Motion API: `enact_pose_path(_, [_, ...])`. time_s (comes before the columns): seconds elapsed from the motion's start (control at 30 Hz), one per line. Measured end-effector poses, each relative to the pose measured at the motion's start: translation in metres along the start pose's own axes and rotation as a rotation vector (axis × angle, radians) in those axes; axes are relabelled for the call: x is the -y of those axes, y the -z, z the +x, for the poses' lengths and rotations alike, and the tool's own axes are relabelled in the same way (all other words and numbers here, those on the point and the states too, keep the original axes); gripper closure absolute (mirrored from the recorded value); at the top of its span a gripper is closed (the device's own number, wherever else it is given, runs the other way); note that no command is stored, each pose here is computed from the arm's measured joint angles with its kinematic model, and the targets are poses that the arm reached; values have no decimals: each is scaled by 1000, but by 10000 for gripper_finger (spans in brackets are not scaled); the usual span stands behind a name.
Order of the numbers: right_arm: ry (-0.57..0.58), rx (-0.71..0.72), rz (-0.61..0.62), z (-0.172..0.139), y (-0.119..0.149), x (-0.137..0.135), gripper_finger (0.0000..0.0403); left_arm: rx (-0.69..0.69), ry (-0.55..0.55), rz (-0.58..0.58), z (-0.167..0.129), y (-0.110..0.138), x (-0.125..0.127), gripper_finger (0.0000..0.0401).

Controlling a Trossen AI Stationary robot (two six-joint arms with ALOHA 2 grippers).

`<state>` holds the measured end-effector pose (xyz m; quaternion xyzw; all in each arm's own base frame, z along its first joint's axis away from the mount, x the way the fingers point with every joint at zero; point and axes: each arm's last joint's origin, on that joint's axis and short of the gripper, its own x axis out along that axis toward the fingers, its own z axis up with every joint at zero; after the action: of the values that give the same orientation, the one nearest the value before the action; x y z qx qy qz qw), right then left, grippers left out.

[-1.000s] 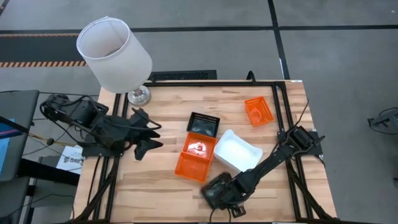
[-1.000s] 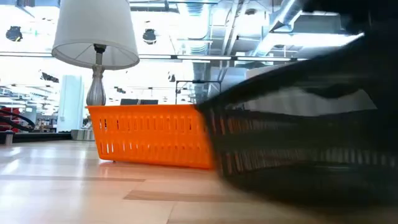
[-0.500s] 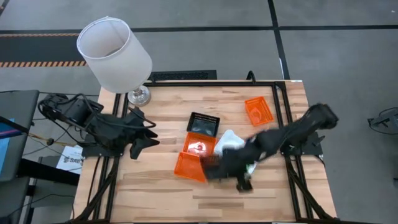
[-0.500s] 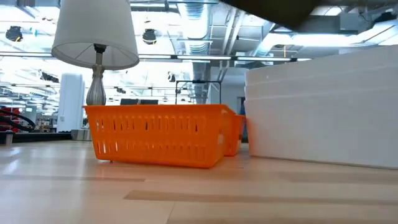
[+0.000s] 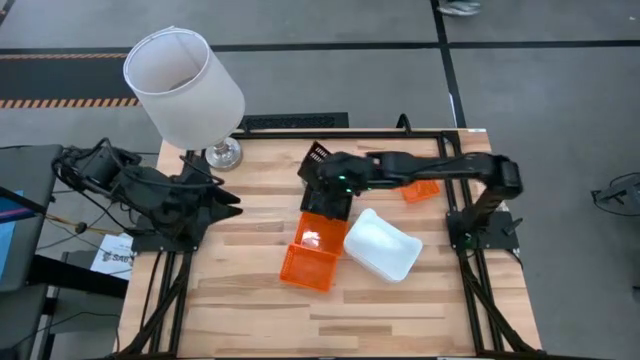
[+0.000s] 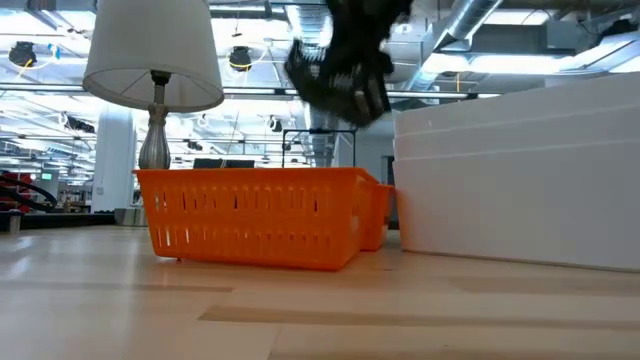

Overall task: Stack baskets by color
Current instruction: Stack the bottom black bin on top of the top black bin

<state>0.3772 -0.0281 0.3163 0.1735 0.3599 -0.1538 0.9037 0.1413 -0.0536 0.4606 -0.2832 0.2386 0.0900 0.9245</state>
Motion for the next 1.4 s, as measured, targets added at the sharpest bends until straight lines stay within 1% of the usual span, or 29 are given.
enact_pose_path(0.07, [28, -56, 12, 18, 2, 5, 402, 1, -10, 3, -4, 0, -3, 249])
enact_pose_path(0.17, [42, -145, -16, 40, 8, 5, 402, -4, -38, 14, -7, 2, -8, 249])
enact_pose_path(0.33, [60, -277, -145, 69, 22, -1, 402, -11, -82, 32, -8, 4, -12, 249])
enact_pose_path(0.5, [53, -368, -307, 87, 36, -7, 402, -14, -85, 34, -8, 4, -12, 249])
enact_pose_path(0.67, [67, -458, -357, 92, 47, -5, 402, -15, -88, 35, -8, 4, -12, 249])
enact_pose_path(0.83, [68, -459, -373, 92, 46, -3, 402, -18, -91, 28, -8, 5, -12, 249])
enact_pose_path(1.3, [77, -444, -352, 94, 42, 3, 400, -16, -93, 21, -8, 5, -12, 249])
enact_pose_path(1.4, [94, -435, -357, 95, 42, 5, 399, -16, -94, 20, -8, 5, -12, 249])
